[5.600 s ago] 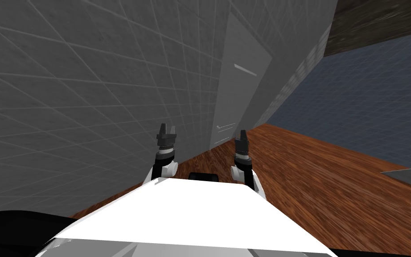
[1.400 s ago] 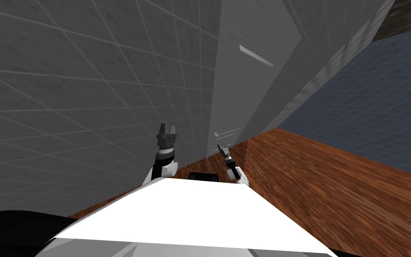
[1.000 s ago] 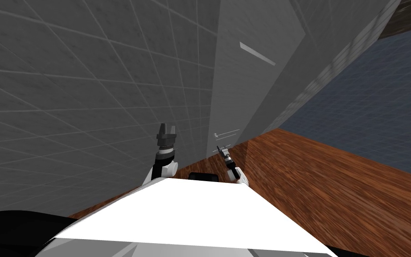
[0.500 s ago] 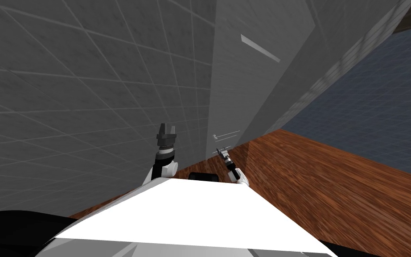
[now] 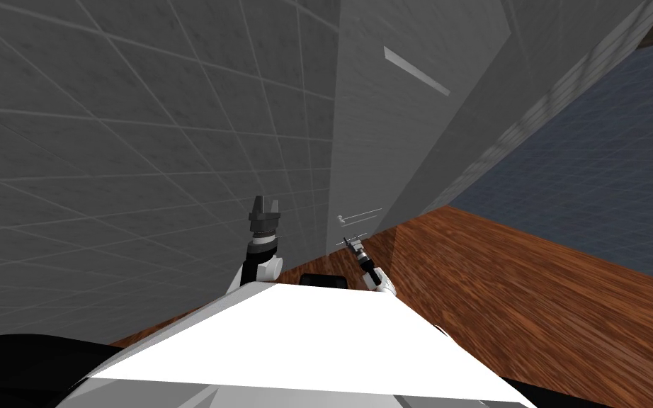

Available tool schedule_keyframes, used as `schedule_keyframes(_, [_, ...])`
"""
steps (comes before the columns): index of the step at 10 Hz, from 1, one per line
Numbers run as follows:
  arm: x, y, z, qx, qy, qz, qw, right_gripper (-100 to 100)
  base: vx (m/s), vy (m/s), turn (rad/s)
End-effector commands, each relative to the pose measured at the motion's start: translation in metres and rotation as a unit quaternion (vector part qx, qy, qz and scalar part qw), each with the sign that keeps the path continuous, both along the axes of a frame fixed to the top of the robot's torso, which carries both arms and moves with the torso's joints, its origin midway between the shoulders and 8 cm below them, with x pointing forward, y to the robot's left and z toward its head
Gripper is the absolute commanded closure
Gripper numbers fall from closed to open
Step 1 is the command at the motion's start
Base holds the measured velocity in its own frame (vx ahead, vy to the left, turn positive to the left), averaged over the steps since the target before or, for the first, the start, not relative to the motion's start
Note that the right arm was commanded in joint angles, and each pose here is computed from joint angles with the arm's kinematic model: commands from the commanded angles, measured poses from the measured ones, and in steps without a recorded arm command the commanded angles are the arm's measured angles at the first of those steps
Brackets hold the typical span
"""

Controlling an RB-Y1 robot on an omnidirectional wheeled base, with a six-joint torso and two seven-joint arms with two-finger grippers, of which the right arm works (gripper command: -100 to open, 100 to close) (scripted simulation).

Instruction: Pull the door open

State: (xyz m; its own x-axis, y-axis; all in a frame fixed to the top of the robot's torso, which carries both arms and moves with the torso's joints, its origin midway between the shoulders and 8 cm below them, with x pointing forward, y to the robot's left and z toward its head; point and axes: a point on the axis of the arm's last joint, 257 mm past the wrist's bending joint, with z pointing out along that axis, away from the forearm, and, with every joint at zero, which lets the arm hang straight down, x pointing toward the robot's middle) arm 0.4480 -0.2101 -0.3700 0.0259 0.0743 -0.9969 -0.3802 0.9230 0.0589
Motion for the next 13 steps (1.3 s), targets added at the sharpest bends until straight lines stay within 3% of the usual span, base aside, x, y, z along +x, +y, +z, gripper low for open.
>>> schedule_keyframes(1, [-0.001,-0.001,-0.006,-0.009,0.003,0.001,1.0000,-100,0.026,-0.025,0.009])
schedule_keyframes(5, [-0.005,-0.002,-0.022,-0.037,0.013,0.006,0.9992,-100,0.042,-0.027,0.014])
schedule_keyframes(6, [-0.004,-0.002,-0.019,-0.031,0.011,0.005,0.9994,-100,0.027,-0.015,0.006])
schedule_keyframes(7, [-0.011,-0.023,-0.022,-0.031,0.014,-0.012,0.9993,-100,-0.008,0.115,0.272])
schedule_keyframes(8, [-0.011,-0.023,-0.022,-0.031,0.014,-0.012,0.9993,-100,0.010,0.125,0.124])
schedule_keyframes(9, [-0.019,-0.046,-0.024,-0.030,0.016,-0.031,0.9990,-100,0.055,0.148,0.233])
schedule_keyframes(10, [-0.019,-0.046,-0.024,-0.030,0.016,-0.031,0.9990,-100,0.072,0.116,0.129])
schedule_keyframes(11, [-0.028,-0.072,-0.025,-0.029,0.017,-0.052,0.9981,-100,0.117,0.116,0.298])
schedule_keyframes(12, [-0.028,-0.072,-0.025,-0.029,0.017,-0.052,0.9981,-100,0.121,0.083,0.142])
schedule_keyframes(13, [-0.036,-0.090,-0.026,-0.029,0.018,-0.067,0.9972,-100,0.127,0.078,0.232])
